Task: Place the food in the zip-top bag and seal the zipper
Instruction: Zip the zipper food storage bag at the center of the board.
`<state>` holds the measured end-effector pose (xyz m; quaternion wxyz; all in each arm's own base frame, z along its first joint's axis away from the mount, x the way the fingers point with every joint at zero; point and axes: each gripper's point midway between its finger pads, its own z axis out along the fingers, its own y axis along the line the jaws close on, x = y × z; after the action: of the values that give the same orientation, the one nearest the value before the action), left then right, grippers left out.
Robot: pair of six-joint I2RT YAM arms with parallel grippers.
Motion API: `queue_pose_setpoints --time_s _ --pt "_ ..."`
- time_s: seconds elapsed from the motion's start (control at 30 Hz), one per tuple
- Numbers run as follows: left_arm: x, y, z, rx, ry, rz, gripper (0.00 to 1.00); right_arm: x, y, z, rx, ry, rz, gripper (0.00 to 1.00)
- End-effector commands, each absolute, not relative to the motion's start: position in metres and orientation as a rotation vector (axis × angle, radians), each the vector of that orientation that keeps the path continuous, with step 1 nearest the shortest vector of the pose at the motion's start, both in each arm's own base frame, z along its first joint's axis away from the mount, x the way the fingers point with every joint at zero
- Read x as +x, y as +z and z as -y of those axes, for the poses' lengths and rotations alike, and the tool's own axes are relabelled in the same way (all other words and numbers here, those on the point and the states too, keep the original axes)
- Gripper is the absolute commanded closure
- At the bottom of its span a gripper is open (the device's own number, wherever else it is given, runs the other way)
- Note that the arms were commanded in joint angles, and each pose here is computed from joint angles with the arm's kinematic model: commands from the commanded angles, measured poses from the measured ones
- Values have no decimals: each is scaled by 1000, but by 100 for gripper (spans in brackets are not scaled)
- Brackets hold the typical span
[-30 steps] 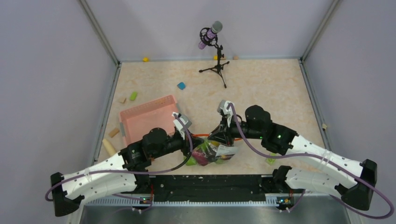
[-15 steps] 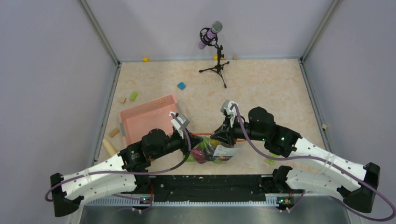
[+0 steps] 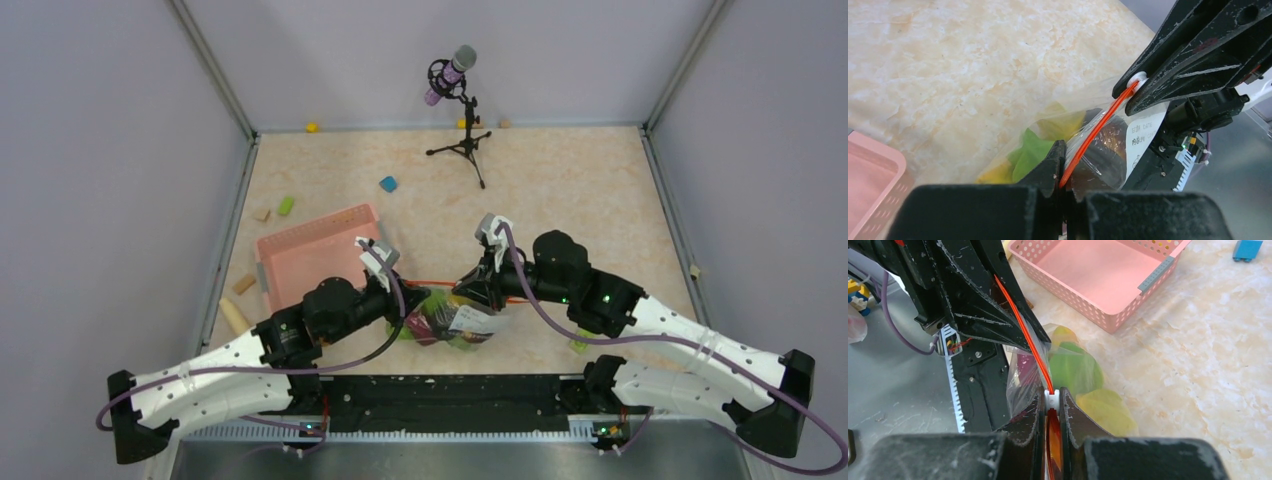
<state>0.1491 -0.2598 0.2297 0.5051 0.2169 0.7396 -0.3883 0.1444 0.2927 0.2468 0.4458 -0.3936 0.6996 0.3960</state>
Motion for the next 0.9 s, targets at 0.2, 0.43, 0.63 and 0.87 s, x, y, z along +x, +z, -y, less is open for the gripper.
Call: queue_pose_setpoints --time_s 0.2,0.43,0.63,0.87 --pt "181 232 221 298 -729 -1798 100 154 243 -275 -917 888 -1770 100" --pt "187 231 211 241 -676 -1807 100 154 242 -275 -916 882 -1771 100" --pt "193 229 201 183 -626 -1819 100 155 241 -274 -913 875 -1777 100" --pt "197 228 193 134 -586 -1825 100 156 239 -273 -909 866 -1781 100"
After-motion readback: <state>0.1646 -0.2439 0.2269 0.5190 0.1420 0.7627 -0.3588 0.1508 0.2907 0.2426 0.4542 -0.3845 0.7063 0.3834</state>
